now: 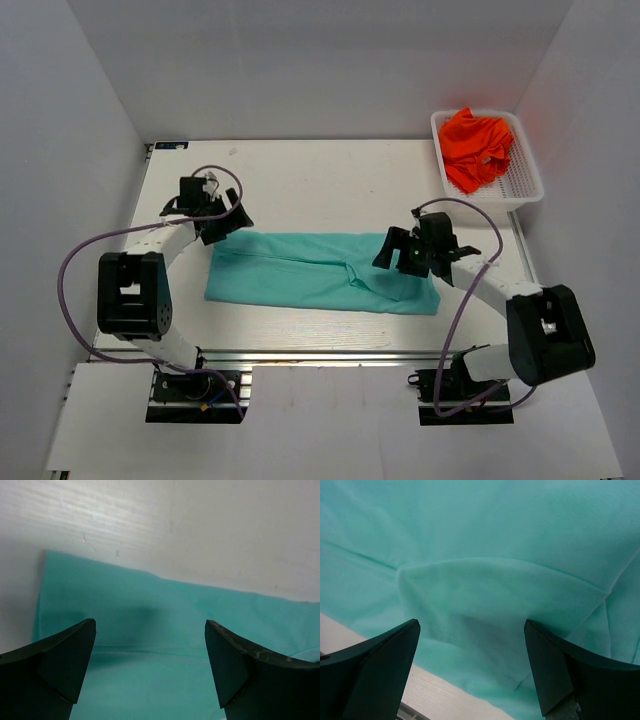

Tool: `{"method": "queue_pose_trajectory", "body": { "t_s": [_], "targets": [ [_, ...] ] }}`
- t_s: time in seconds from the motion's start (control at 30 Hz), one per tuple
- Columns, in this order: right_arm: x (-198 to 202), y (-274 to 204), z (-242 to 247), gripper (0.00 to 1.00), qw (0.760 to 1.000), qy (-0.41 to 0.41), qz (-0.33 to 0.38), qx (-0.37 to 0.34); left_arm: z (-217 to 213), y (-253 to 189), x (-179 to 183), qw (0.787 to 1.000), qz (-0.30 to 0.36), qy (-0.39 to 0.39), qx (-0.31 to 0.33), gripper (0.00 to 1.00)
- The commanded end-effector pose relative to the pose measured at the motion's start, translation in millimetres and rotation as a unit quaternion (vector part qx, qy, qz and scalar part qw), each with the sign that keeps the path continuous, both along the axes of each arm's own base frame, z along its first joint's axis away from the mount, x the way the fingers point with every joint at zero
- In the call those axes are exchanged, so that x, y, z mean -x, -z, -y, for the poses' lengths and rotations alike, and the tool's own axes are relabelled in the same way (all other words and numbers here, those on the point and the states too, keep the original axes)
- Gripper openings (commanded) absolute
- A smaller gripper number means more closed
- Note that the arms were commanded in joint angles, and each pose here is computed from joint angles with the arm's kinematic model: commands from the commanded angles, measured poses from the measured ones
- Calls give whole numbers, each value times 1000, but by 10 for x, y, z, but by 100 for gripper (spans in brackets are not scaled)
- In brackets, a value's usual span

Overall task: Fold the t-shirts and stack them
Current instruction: Rotate the tshirt 90 degrees

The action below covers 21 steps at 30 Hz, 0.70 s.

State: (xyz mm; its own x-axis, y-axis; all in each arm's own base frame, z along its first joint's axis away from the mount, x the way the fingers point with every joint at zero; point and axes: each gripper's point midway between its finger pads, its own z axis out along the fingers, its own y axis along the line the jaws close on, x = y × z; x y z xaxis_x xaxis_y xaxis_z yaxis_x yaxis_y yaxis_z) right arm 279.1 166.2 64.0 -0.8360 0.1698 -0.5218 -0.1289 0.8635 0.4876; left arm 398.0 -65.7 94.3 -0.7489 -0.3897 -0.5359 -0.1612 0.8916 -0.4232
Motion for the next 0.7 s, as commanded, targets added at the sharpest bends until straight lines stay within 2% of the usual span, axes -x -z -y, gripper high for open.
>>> {"method": "queue_pose_trajectory", "body": {
  "t_s": [0.0, 0.13, 0.2, 0.3, 0.33, 0.37, 0.43, 0.47, 0.5, 0.53, 0.57, 0.6, 0.63, 0.67],
  "targets": [
    [-173, 61, 59, 90, 997, 63, -32, 5, 197, 329, 239, 998, -41, 40, 34, 100],
    [-263, 348, 70, 90, 993, 78, -87, 18, 124, 682, 556, 994, -110, 22, 13, 100],
    [-313, 503, 64, 90, 991, 79, -109, 25, 43, 871, 875, 986, -165, -3, -9, 100],
    [-757, 473, -27, 90, 993, 76, -85, 14, 212, 1037, 1407, 975, -221, 18, 5, 100],
    [-758, 718, -62, 90, 991, 60, -116, 11, 298, 1057, 1558, 972, -232, 34, 19, 100],
    [-1093, 477, -237, 90, 996, 40, -78, -21, 463, 1103, 1842, 963, -258, 67, 47, 100],
    [-1286, 733, -392, 90, 997, -9, -69, -25, 695, 982, 2081, 955, -257, 124, 86, 100],
    [-1825, 270, -584, 90, 999, -26, 5, -43, 962, 854, 2341, 935, -264, 193, 139, 100],
    [-1903, 505, -646, 90, 998, -36, -18, -37, 1072, 760, 2461, 925, -260, 225, 163, 100],
    [-1885, 741, -750, 90, 995, -88, -39, -36, 1218, 547, 2610, 909, -239, 268, 211, 100],
    [-2380, 443, -941, 90, 994, -98, 7, -50, 1281, 465, 2683, 906, -225, 289, 213, 100],
    [-2497, 412, -998, 90, 991, -118, 21, -53, 1280, 409, 2683, 911, -211, 288, 204, 100],
    [-2298, 929, -1116, 90, 984, -160, -43, -63, 1252, 281, 2649, 922, -181, 288, 185, 100],
    [-2804, 258, -1321, 90, 981, -173, 52, -76, 1256, 217, 2648, 924, -170, 292, 179, 100]
  ]
}}
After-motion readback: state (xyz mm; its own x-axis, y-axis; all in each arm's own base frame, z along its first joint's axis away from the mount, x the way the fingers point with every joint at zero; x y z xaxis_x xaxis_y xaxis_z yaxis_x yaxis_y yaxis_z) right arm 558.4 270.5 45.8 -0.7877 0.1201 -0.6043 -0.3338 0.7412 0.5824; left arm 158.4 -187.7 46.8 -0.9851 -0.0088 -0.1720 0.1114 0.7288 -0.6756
